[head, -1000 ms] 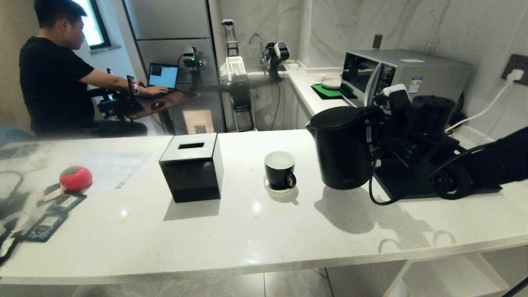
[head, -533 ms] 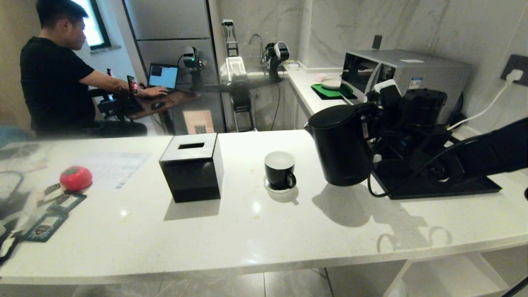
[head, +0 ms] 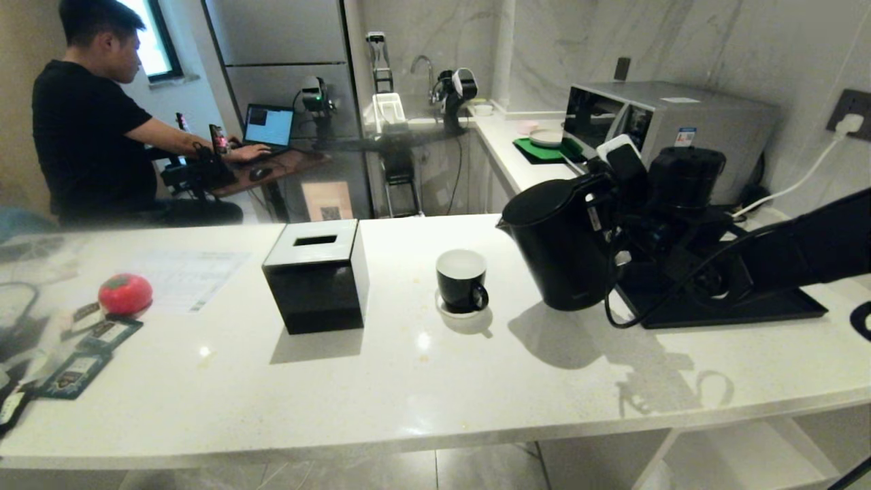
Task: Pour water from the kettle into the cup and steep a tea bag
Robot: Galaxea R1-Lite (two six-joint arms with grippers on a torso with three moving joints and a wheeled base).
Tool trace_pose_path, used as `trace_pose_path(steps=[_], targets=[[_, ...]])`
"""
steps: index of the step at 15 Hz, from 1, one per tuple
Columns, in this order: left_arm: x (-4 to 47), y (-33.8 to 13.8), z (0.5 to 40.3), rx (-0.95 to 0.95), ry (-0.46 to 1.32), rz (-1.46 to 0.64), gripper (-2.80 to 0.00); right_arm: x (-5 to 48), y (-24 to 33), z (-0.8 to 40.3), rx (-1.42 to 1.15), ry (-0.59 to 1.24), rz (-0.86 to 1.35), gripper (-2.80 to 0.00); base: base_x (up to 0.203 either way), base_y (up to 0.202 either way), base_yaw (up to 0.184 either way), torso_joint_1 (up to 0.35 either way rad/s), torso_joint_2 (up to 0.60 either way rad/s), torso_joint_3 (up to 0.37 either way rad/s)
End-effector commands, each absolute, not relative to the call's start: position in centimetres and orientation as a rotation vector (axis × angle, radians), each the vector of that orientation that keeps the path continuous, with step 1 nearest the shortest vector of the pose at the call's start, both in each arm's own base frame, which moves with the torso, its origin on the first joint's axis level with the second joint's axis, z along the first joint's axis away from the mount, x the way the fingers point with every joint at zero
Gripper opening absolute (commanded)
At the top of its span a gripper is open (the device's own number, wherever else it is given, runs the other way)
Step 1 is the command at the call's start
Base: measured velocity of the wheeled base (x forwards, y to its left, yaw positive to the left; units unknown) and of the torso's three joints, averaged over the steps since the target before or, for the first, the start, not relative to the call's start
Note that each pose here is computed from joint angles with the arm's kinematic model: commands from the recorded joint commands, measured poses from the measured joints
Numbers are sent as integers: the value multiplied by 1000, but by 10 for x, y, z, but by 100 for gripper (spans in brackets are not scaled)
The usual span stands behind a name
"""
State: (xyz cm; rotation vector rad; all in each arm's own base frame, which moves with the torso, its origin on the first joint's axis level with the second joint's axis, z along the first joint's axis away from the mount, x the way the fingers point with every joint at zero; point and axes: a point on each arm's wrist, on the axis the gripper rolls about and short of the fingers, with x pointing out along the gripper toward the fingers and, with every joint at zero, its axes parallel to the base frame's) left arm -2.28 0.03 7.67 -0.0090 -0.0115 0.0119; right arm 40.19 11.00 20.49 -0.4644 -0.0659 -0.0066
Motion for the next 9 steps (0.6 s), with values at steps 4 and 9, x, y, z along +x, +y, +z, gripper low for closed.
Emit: trace_pose_path(steps=[4, 9], targets=[[-23, 0, 77, -11, -12, 12, -280, 408, 125, 205, -510, -91, 16, -280, 0, 0, 0, 0, 0, 0], [-23, 0, 77, -9, -12, 12, -280, 410, 130, 205, -550, -98, 21, -280, 0, 0, 0, 0, 0, 0]])
